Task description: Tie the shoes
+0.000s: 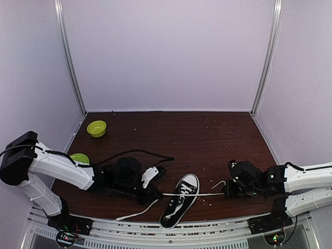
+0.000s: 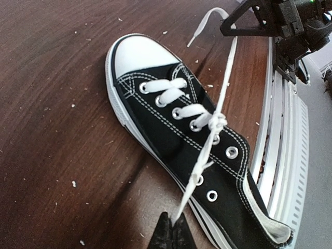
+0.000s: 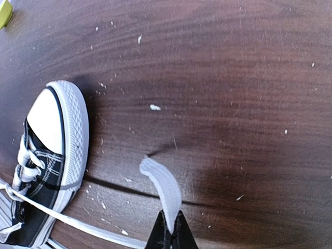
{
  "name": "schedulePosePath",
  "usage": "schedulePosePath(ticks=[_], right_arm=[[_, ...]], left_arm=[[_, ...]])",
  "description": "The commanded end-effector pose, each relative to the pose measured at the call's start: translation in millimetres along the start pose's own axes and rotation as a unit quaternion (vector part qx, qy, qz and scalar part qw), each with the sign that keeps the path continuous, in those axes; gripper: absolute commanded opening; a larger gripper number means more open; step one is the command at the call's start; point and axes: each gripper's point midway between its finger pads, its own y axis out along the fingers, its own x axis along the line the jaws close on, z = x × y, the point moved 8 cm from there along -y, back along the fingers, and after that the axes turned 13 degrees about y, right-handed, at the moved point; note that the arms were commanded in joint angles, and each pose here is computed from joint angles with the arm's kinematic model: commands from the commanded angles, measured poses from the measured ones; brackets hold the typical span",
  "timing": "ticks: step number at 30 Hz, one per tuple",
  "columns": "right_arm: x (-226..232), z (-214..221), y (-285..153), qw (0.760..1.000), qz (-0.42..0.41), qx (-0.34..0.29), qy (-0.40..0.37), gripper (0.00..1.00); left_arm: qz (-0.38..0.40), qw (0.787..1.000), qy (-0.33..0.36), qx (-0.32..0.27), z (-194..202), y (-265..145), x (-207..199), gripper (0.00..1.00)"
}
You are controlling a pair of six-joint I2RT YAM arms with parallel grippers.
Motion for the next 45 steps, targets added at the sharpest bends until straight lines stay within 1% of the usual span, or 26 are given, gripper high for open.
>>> schedulePosePath(ticks=[1,3,6,8,11,12,14,16,18,19,20,23,25,28,31,35,37,39,42,43,45], right_arm=[[30,-35,-11,0.997,-0.035,-0.074,-0.001,0.00],[58,-56,-10,0.994,-0.068,-0.084,-0.008,0.00],[120,-90,-11,0.986,-0.127,-0.096,-0.043,0.00],[161,-102,-7,0.981,-0.158,-0.072,-0.082,0.00],[208,-101,-2,0.968,-0.218,-0.011,-0.128,0.00],[215,-97,-1,0.963,-0.233,-0.001,-0.135,0.05],[215,-92,0,0.960,-0.245,0.007,-0.135,0.22],[200,-92,2,0.966,-0.227,-0.006,-0.125,0.41],[182,-93,3,0.972,-0.208,-0.022,-0.111,0.55],[172,-91,4,0.974,-0.203,-0.023,-0.103,0.60],[160,-88,6,0.976,-0.195,-0.022,-0.095,0.62],[133,-77,4,0.977,-0.192,-0.029,-0.084,0.63],[118,-66,-2,0.969,-0.229,-0.038,-0.078,0.65],[107,-47,-12,0.950,-0.295,-0.056,-0.083,0.73],[108,-27,-20,0.940,-0.315,-0.077,-0.105,0.76],[116,-4,-19,0.937,-0.310,-0.080,-0.136,0.76],[119,1,-14,0.939,-0.303,-0.075,-0.143,0.75],[123,4,-8,0.939,-0.300,-0.069,-0.151,0.71],[129,6,-3,0.939,-0.299,-0.062,-0.161,0.57],[130,7,-3,0.938,-0.299,-0.059,-0.163,0.54],[131,9,-2,0.937,-0.303,-0.052,-0.167,0.56]], left_arm=[[0.018,0.998,0.019,-0.058,-29,0,-5,0.00],[0.033,0.996,0.030,-0.079,-41,3,-7,0.00],[0.041,0.993,0.047,-0.097,-51,7,-8,0.00],[0.043,0.993,0.056,-0.099,-56,9,-9,0.00],[0.043,0.992,0.061,-0.104,-60,8,-9,0.00],[0.041,0.992,0.061,-0.105,-61,7,-9,0.00],[0.036,0.992,0.060,-0.106,-61,6,-8,0.00],[0.029,0.992,0.060,-0.110,-64,5,-8,0.00],[0.029,0.992,0.061,-0.111,-66,6,-7,0.00],[0.031,0.991,0.062,-0.114,-69,7,-8,0.00],[0.034,0.991,0.062,-0.114,-71,9,-8,0.00],[0.039,0.990,0.062,-0.117,-81,15,-8,0.00],[0.041,0.991,0.055,-0.113,-84,19,-7,0.00],[0.047,0.994,0.038,-0.091,-87,30,-6,0.00],[0.064,0.995,0.012,-0.071,-89,39,-7,0.00],[0.086,0.994,-0.014,-0.068,-90,43,-9,0.00],[0.088,0.994,-0.018,-0.069,-89,43,-10,0.00],[0.088,0.994,-0.021,-0.067,-86,43,-9,0.00],[0.088,0.994,-0.023,-0.064,-84,43,-9,0.00],[0.086,0.994,-0.023,-0.064,-83,42,-9,0.00],[0.081,0.994,-0.023,-0.065,-83,41,-9,0.00]])
